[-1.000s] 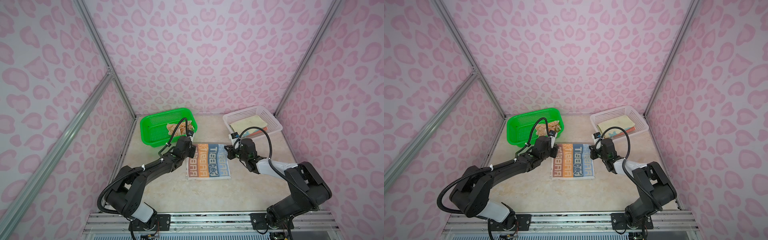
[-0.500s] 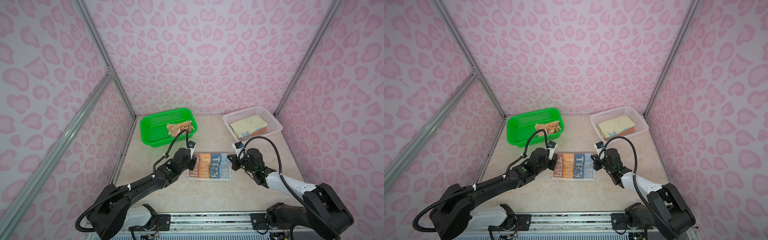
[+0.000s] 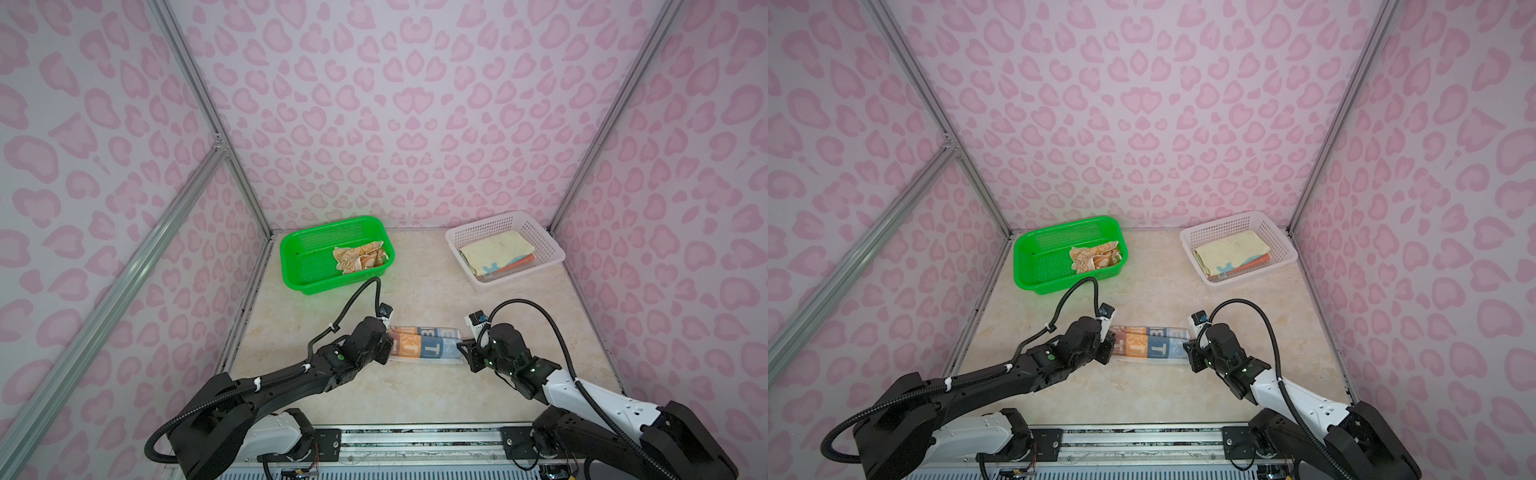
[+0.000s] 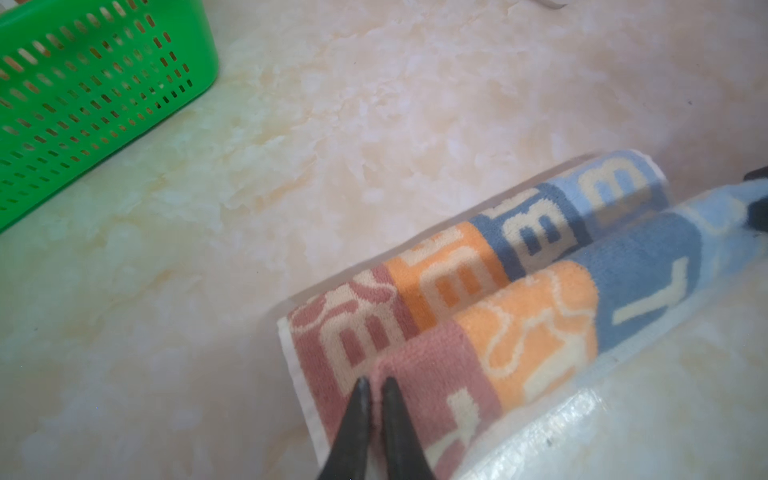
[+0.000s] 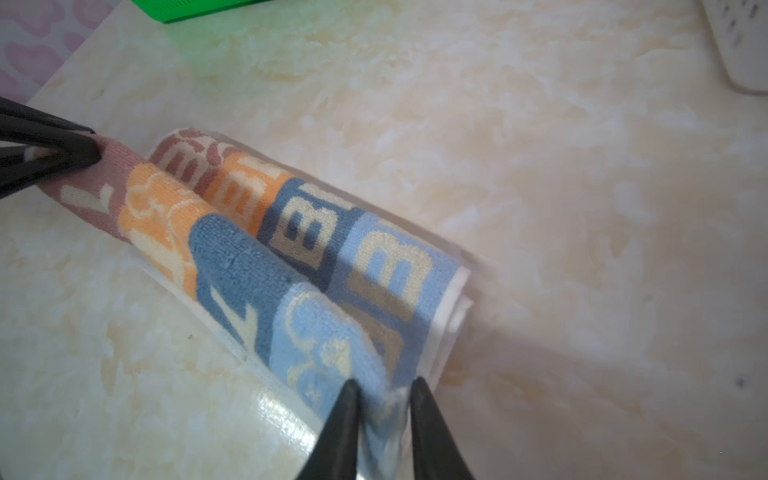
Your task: Fold and stack the towels
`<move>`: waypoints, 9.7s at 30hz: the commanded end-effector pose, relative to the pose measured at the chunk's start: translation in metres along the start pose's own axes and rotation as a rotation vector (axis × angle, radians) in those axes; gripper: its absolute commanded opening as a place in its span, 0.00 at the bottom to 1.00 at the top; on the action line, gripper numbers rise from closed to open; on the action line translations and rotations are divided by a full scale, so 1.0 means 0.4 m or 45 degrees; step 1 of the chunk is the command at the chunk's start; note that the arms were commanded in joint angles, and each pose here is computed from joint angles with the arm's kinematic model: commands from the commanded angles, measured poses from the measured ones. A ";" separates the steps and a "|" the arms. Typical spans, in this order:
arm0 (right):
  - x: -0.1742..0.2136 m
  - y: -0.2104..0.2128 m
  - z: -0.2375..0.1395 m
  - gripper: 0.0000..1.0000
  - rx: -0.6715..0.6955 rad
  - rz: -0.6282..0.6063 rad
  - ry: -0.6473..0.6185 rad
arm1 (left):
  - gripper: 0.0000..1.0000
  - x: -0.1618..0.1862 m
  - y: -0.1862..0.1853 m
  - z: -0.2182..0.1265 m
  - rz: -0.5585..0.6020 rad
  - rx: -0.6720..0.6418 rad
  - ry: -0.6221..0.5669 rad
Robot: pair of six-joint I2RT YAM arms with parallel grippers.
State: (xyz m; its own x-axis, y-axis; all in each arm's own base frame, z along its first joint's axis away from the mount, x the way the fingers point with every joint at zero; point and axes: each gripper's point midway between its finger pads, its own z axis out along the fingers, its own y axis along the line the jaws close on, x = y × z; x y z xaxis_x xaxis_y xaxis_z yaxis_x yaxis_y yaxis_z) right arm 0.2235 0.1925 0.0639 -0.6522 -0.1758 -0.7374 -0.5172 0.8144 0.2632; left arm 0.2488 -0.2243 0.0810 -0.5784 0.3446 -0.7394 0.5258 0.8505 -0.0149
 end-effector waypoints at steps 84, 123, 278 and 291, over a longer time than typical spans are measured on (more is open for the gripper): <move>-0.539 -0.236 0.045 0.00 0.504 -0.520 0.287 | 0.83 -0.072 0.041 -0.069 -0.284 -0.004 -0.168; -0.686 -0.913 0.162 0.60 0.729 -0.142 0.161 | 0.89 -0.074 0.112 -0.082 -0.303 -0.175 -0.077; -0.177 0.208 0.179 0.79 -0.150 -0.767 0.112 | 0.98 -0.258 0.147 -0.104 -0.306 -0.060 -0.155; -0.236 0.238 0.286 0.27 -0.146 -0.612 0.220 | 0.98 -0.225 0.137 -0.087 -0.267 -0.036 -0.097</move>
State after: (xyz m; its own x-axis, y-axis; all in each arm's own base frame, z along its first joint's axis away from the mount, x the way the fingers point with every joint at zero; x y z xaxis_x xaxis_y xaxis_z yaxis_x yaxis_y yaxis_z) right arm 0.2980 0.3476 0.0913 -0.3549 -0.6167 -0.7027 -0.8440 0.5347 -0.0430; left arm 0.3093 -0.1947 0.1736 -0.6207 0.1174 -0.7752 0.3734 0.9137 -0.1606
